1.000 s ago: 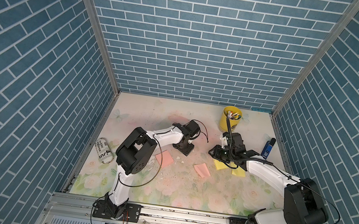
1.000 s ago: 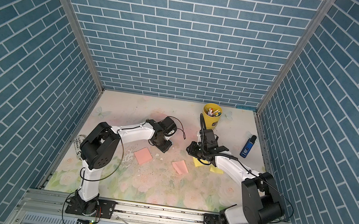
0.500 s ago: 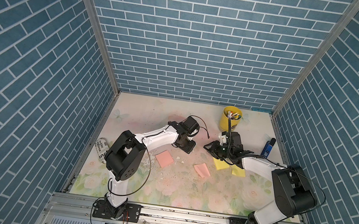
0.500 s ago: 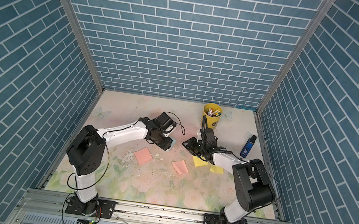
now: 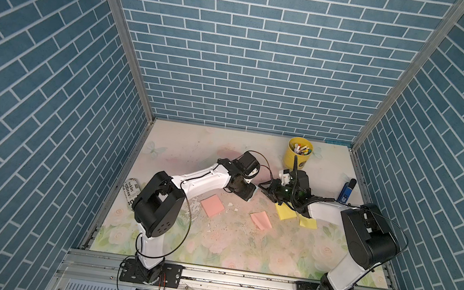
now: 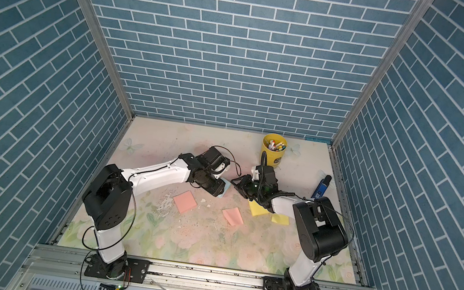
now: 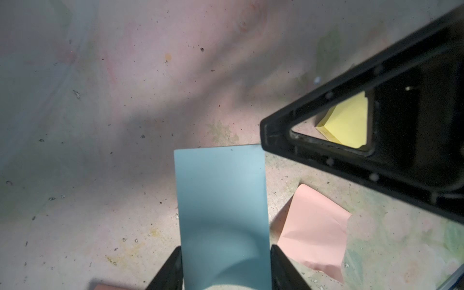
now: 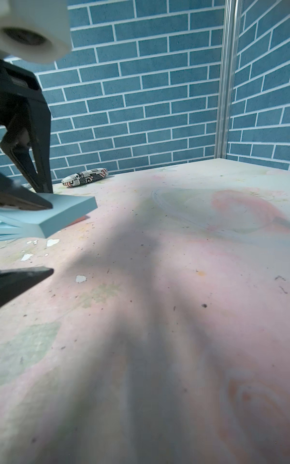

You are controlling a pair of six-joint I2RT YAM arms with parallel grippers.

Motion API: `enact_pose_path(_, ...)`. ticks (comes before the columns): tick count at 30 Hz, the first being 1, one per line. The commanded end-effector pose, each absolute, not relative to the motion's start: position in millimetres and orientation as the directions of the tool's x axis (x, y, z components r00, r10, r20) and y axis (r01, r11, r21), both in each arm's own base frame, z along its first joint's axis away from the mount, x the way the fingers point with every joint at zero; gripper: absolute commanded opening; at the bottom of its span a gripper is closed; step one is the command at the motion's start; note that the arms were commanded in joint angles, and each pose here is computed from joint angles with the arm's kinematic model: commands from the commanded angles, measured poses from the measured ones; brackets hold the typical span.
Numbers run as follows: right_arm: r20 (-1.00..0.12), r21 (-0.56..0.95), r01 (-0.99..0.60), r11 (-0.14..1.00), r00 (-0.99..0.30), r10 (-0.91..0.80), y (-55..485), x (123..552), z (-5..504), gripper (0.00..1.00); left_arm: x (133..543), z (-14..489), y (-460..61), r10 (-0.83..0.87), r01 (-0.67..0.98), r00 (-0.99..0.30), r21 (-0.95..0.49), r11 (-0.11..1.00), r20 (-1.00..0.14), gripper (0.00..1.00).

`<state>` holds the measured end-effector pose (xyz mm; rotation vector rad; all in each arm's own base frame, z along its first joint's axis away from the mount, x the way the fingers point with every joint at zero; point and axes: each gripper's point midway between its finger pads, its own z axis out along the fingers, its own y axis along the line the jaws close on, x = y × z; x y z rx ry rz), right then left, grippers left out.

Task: Tear off pages from different memo pads
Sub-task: Pick up the memo pad from the center of the board.

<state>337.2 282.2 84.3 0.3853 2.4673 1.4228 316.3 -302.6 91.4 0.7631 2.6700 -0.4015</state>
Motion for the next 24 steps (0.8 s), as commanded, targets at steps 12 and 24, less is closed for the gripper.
enact_pose_path(12, -0.065, 0.915, 0.066, 0.399, -0.949, 0.308, 308, 334, 88, 0.40, 312, 99, -316, 0.463, 0.568, -0.789, -0.193, 0.800, -0.403, 0.54)
enact_pose_path(24, -0.072, 0.914, 0.064, 0.400, -0.946, 0.315, 305, 329, 90, 0.13, 311, 100, -314, 0.441, 0.553, -0.797, -0.205, 0.807, -0.413, 0.58)
